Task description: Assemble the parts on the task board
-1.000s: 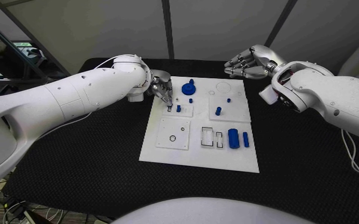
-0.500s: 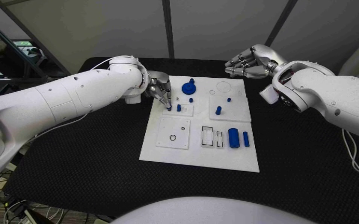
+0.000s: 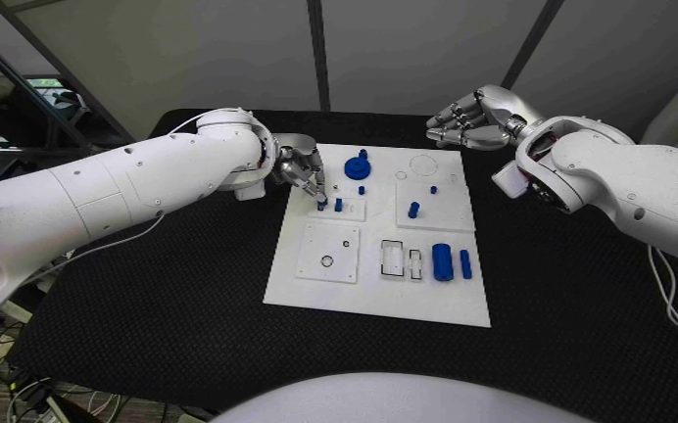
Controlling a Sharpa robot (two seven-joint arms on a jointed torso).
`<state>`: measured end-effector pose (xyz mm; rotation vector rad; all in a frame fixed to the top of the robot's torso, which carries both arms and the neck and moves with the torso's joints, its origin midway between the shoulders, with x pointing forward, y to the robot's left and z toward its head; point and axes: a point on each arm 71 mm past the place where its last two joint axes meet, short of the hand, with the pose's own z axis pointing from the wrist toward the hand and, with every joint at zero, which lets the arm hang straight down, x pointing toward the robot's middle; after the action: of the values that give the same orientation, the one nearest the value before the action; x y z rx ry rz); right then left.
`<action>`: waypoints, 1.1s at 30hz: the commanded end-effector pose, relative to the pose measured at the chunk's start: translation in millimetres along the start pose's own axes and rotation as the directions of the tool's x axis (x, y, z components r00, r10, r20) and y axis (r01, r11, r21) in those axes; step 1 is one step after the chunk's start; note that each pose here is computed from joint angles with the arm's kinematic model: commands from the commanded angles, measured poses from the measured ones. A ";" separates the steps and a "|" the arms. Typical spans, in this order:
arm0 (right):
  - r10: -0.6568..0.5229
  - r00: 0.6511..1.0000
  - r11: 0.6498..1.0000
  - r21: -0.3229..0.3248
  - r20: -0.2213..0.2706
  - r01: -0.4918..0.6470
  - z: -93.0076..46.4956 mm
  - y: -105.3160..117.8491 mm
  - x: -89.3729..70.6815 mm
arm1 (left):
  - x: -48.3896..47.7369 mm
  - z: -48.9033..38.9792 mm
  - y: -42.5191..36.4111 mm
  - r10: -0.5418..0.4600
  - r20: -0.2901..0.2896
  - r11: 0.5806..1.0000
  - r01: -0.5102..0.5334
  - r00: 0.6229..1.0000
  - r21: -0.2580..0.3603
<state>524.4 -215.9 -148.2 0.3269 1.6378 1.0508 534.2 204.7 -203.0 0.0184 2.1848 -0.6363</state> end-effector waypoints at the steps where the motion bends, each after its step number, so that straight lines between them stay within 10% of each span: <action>1: -0.001 1.000 1.000 -0.006 -0.003 0.001 0.1 0.9 -0.8 | -6.0 -3.6 0.4 -0.093 0.103 0.995 0.095 0.990 -0.016; 16: -0.003 1.000 1.000 -0.001 0.004 0.003 -1.6 -0.4 -2.9 | 12.0 -33.7 13.7 -0.261 0.255 0.941 0.304 0.931 -0.147; 33: -0.004 1.000 1.000 0.000 0.005 0.004 -1.2 -0.2 -2.7 | 47.0 -50.3 14.8 -0.372 0.403 0.877 0.459 0.836 -0.143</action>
<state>524.3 -219.2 -148.2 0.3310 1.6376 1.0434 469.3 226.3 -221.0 -0.5605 1.9657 -0.5725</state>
